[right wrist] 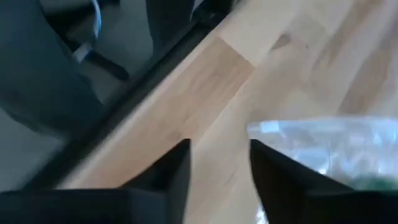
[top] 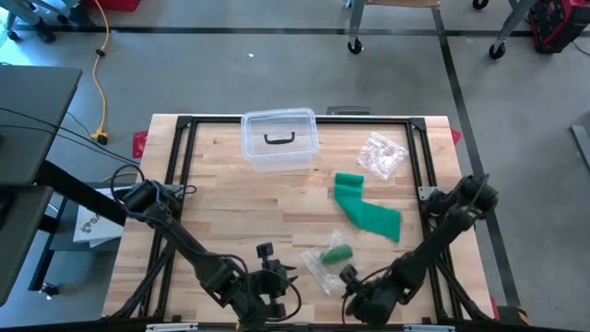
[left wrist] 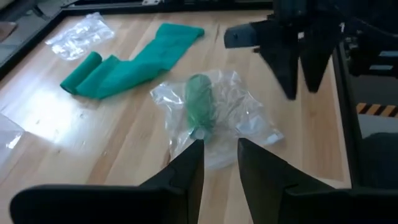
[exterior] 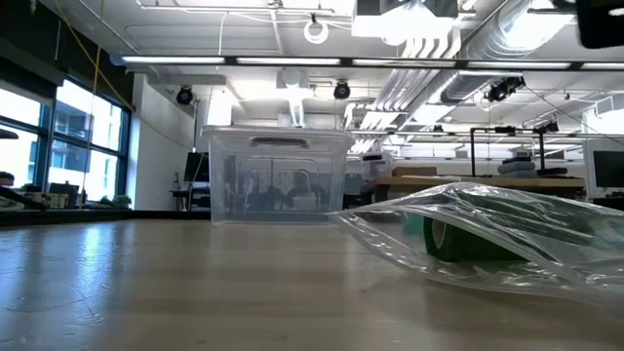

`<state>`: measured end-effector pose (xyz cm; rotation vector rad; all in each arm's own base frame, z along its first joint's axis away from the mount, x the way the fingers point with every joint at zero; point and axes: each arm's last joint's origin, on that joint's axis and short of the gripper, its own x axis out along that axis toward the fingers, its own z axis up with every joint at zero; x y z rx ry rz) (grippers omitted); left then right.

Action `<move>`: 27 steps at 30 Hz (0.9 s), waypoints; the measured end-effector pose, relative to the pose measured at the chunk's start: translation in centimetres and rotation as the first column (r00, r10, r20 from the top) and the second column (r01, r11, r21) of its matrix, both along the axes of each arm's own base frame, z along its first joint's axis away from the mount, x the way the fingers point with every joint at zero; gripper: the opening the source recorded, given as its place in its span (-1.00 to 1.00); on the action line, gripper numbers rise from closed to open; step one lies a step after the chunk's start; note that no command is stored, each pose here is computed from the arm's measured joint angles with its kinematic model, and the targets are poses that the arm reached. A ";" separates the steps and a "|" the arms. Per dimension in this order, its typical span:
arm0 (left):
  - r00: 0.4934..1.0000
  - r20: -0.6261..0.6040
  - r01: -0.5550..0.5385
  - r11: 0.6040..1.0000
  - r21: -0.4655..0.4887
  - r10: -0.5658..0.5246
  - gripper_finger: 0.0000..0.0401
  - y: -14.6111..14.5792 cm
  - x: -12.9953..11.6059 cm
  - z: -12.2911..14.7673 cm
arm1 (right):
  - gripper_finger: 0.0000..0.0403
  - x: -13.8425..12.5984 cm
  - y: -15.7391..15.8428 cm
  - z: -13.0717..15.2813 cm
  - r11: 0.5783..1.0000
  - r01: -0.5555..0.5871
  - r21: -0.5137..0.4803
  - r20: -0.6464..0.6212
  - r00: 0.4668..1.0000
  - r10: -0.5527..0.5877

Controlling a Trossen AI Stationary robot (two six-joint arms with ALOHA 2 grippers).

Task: Roll bandage
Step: Close the zip bag

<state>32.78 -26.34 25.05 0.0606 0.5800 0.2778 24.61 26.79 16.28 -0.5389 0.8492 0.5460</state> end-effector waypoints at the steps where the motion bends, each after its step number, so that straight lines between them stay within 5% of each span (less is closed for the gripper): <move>1: 1.000 -0.005 0.003 1.000 0.000 -0.003 -0.53 -0.1 0.1 -0.4 | -0.09 0.1 0.1 -0.6 0.998 -0.025 -0.063 0.028 0.999 0.027; 5: 1.000 -0.006 0.006 1.000 -0.004 -0.006 -0.53 -0.7 0.8 -1.8 | 0.07 0.5 -0.4 -3.3 0.936 -0.051 -0.347 0.075 0.994 0.081; 9: 1.000 0.004 0.003 1.000 -0.013 -0.003 -0.53 -1.1 1.4 -2.9 | 0.03 1.3 -0.8 -5.1 0.883 -0.058 -0.466 0.076 0.991 0.106; 13: 1.000 0.017 0.004 1.000 -0.021 -0.004 -0.53 -1.2 1.9 -3.3 | -0.26 1.7 -1.1 -5.6 0.877 -0.055 -0.478 0.065 0.993 0.097; 18: 0.996 0.031 0.079 0.996 0.045 -0.080 -0.53 -1.5 2.3 -3.1 | -0.90 1.7 -1.2 -5.7 0.868 -0.033 -0.495 0.077 0.994 0.082; 22: 0.990 0.035 0.132 0.977 0.167 -0.140 -0.55 -1.7 2.5 -2.7 | -0.95 1.2 -1.1 -4.5 0.810 0.073 -0.581 0.141 0.990 0.012; 27: 0.984 0.064 0.140 0.942 0.307 -0.167 -0.57 -1.9 2.9 -2.0 | -0.99 -0.7 -1.1 1.5 0.828 0.323 -0.459 0.310 0.931 -0.191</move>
